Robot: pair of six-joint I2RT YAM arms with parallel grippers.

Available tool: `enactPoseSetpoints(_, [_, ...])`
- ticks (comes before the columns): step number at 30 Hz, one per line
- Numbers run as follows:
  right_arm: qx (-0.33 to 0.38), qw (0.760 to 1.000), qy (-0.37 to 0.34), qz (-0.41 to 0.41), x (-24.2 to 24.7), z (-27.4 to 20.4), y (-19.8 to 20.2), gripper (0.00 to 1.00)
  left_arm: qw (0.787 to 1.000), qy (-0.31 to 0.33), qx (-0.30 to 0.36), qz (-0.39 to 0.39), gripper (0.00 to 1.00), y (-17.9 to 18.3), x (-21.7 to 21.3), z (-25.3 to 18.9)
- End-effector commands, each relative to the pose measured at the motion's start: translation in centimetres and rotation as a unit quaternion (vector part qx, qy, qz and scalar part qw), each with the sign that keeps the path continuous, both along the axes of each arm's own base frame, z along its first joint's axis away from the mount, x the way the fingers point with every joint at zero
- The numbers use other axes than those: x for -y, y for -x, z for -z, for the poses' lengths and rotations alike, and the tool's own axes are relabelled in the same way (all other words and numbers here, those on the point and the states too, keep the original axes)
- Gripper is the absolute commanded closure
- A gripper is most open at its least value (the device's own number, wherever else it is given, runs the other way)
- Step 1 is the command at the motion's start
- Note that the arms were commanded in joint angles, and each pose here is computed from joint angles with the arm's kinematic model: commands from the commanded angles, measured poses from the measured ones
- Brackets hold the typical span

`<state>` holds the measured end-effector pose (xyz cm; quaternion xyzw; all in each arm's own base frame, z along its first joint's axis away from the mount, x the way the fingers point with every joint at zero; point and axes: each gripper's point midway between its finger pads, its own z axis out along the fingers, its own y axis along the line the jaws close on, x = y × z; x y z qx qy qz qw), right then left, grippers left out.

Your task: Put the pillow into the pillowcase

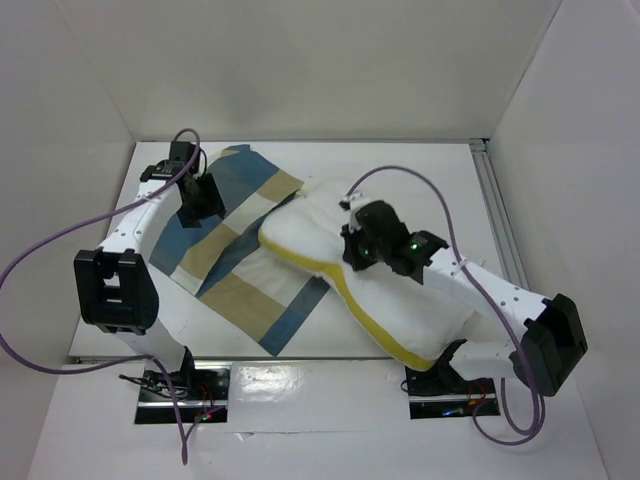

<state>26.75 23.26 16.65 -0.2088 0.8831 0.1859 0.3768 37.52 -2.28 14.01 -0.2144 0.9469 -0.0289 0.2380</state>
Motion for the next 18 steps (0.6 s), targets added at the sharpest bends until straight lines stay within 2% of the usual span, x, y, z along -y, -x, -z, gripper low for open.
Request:
enactPoseSetpoints(1, [-0.019,0.999,-0.006,-0.037,-1.9,1.5,2.4,1.00,1.000,0.000,-0.015,0.024,0.29,-0.2,0.2,0.4])
enactPoseSetpoints(2, [-0.030,0.999,0.013,-0.028,-1.6,2.6,2.5,0.86,1.000,0.000,-0.020,0.024,0.28,0.1,0.2,0.8])
enactPoseSetpoints(5, [-0.039,0.998,0.044,-0.007,-0.6,2.5,2.6,0.17,0.998,-0.019,-0.050,0.031,0.27,0.8,0.3,2.3])
enactPoseSetpoints(6, [-0.024,0.999,0.043,0.012,-0.3,1.3,1.9,0.09,0.998,-0.017,-0.060,0.026,0.27,1.0,0.3,3.0])
enactPoseSetpoints(8, [-0.018,0.998,0.050,0.037,0.5,0.5,1.6,0.02,0.998,-0.008,-0.056,0.023,0.27,1.1,0.6,2.9])
enactPoseSetpoints(9, [-0.006,0.997,0.046,0.066,1.2,-0.9,0.8,0.02,0.998,-0.004,-0.056,0.025,0.27,1.2,0.7,2.9])
enactPoseSetpoints(12, [-0.039,0.988,0.074,0.127,4.0,-0.5,0.9,0.02,0.998,0.017,-0.036,0.048,0.28,0.9,2.5,1.9])
enactPoseSetpoints(15, [-0.095,0.970,0.080,0.211,7.0,1.3,1.2,0.00,0.993,0.057,-0.022,0.097,0.28,0.6,5.9,0.9])
enactPoseSetpoints(16, [-0.112,0.956,0.071,0.264,8.8,2.0,1.2,0.00,0.989,0.067,-0.018,0.128,0.26,0.6,8.0,0.8])
enactPoseSetpoints(18, [-0.129,0.941,0.057,0.308,10.8,2.7,1.4,0.00,0.982,0.088,-0.021,0.164,0.19,0.6,10.5,1.1])
